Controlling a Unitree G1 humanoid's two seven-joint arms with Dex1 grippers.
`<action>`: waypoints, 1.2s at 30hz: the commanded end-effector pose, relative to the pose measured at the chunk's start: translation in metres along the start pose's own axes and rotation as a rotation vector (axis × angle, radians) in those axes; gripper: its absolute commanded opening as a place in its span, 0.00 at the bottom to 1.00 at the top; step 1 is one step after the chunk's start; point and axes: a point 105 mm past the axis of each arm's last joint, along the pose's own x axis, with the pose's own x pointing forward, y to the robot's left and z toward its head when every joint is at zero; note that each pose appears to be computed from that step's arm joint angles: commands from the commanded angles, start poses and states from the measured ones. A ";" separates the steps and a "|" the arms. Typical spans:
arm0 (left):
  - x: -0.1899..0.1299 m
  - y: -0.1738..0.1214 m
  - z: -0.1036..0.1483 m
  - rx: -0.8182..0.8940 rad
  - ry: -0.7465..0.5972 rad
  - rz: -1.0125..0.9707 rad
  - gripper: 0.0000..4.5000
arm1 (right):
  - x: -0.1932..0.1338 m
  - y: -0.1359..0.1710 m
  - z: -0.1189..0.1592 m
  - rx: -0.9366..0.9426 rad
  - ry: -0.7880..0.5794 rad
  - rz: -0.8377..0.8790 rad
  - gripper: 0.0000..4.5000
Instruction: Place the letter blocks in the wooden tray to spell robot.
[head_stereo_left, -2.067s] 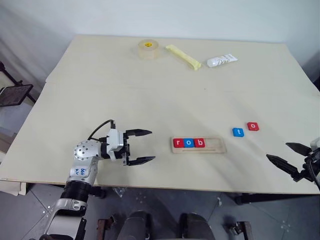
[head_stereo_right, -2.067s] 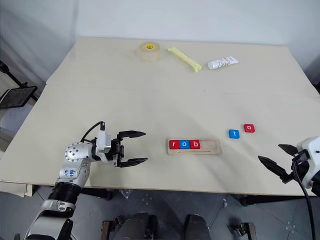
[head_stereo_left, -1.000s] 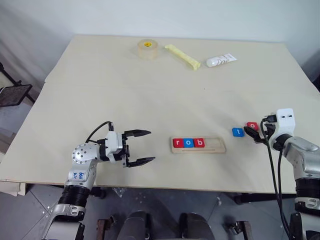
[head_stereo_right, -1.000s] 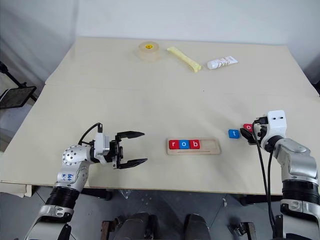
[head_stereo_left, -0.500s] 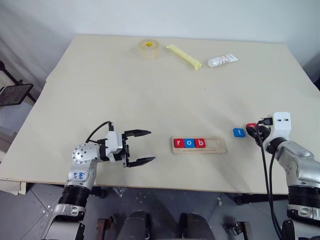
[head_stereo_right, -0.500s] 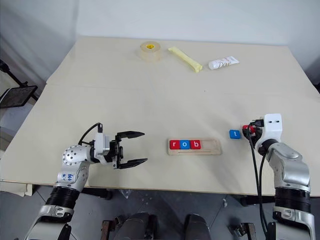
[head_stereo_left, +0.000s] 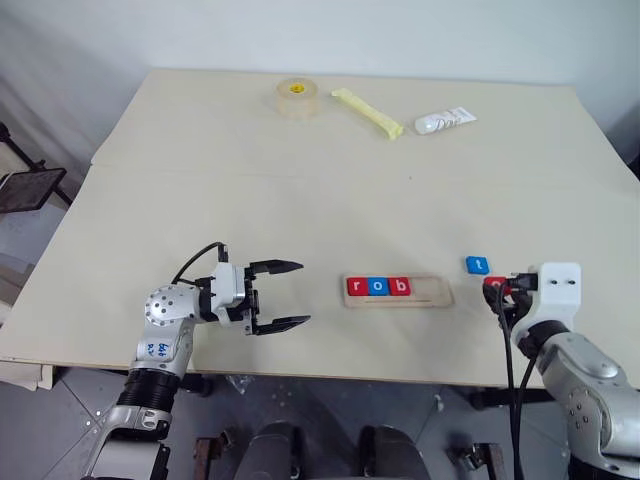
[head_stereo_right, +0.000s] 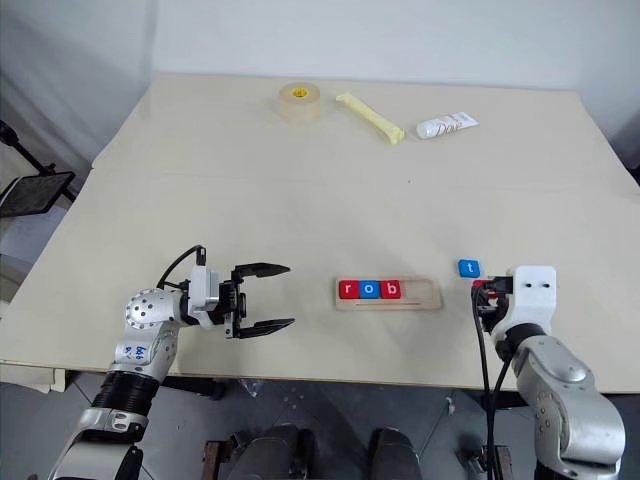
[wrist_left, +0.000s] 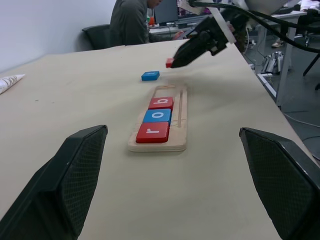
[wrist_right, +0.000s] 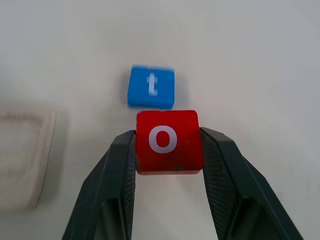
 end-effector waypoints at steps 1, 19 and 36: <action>0.002 0.002 0.004 0.016 -0.009 -0.009 1.00 | -0.008 0.000 0.007 -0.005 -0.034 -0.026 0.32; 0.004 0.005 0.003 0.018 -0.011 -0.004 1.00 | -0.015 -0.004 0.013 -0.233 0.004 0.195 0.99; 0.004 0.004 0.005 0.028 -0.011 0.022 1.00 | 0.016 -0.041 0.023 -0.880 0.292 0.763 0.99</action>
